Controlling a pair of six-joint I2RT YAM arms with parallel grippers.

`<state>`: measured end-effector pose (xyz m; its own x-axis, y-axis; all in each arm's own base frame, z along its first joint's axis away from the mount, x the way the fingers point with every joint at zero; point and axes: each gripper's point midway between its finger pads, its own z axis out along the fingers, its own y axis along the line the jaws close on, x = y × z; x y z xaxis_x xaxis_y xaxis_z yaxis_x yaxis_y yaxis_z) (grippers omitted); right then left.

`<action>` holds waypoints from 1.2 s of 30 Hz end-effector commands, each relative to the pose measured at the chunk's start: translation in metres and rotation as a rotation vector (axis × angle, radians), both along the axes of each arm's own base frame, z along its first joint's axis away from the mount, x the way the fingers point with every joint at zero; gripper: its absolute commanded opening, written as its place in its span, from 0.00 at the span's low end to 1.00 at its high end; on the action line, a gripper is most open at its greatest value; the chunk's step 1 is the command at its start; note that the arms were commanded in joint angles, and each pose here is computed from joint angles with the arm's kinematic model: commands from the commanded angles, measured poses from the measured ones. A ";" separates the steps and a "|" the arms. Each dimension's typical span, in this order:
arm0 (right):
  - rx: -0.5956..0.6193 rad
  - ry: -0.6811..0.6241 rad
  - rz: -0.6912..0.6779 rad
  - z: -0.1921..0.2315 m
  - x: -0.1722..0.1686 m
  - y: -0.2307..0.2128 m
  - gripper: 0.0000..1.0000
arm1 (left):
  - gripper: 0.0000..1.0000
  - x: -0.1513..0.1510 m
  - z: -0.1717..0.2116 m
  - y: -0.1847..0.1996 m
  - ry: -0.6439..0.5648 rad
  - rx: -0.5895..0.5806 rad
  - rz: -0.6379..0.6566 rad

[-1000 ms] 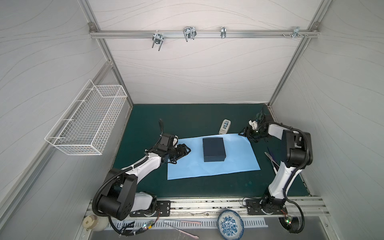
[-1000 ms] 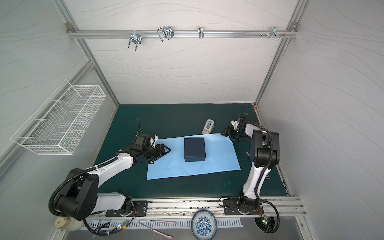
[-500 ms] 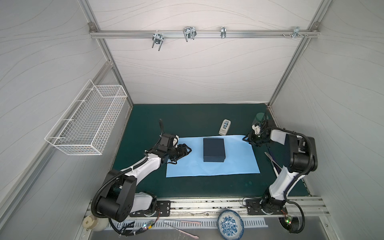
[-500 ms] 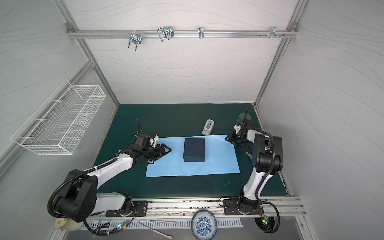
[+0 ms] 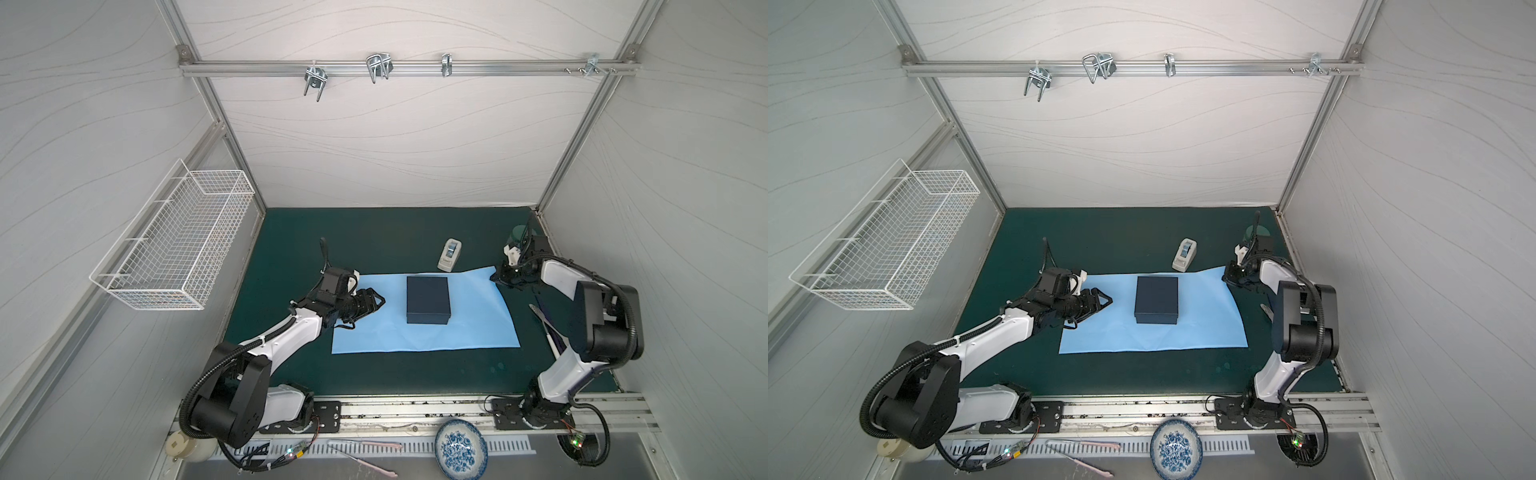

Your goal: Wrap the gift box in paper

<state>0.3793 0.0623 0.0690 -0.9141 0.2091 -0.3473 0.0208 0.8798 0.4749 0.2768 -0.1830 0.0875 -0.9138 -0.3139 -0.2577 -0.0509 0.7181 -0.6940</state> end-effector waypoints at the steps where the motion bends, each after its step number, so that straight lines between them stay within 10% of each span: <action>1: -0.022 0.022 0.006 0.013 -0.018 0.006 0.01 | 0.72 0.005 0.023 -0.007 -0.054 -0.015 -0.007; 19: 0.206 0.076 0.082 0.080 -0.076 0.101 0.05 | 0.70 -0.025 0.085 -0.073 -0.151 -0.092 -0.119; 36: 0.281 0.146 0.103 0.100 -0.101 0.143 0.07 | 0.64 -0.051 0.108 -0.225 -0.469 -0.104 -0.406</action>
<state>0.2847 0.1995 0.1601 -0.9623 0.1849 -0.1997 0.0015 0.7375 0.6754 0.2119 -0.3863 0.1706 -0.8559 0.0002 -0.5172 0.4215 0.5798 -0.6973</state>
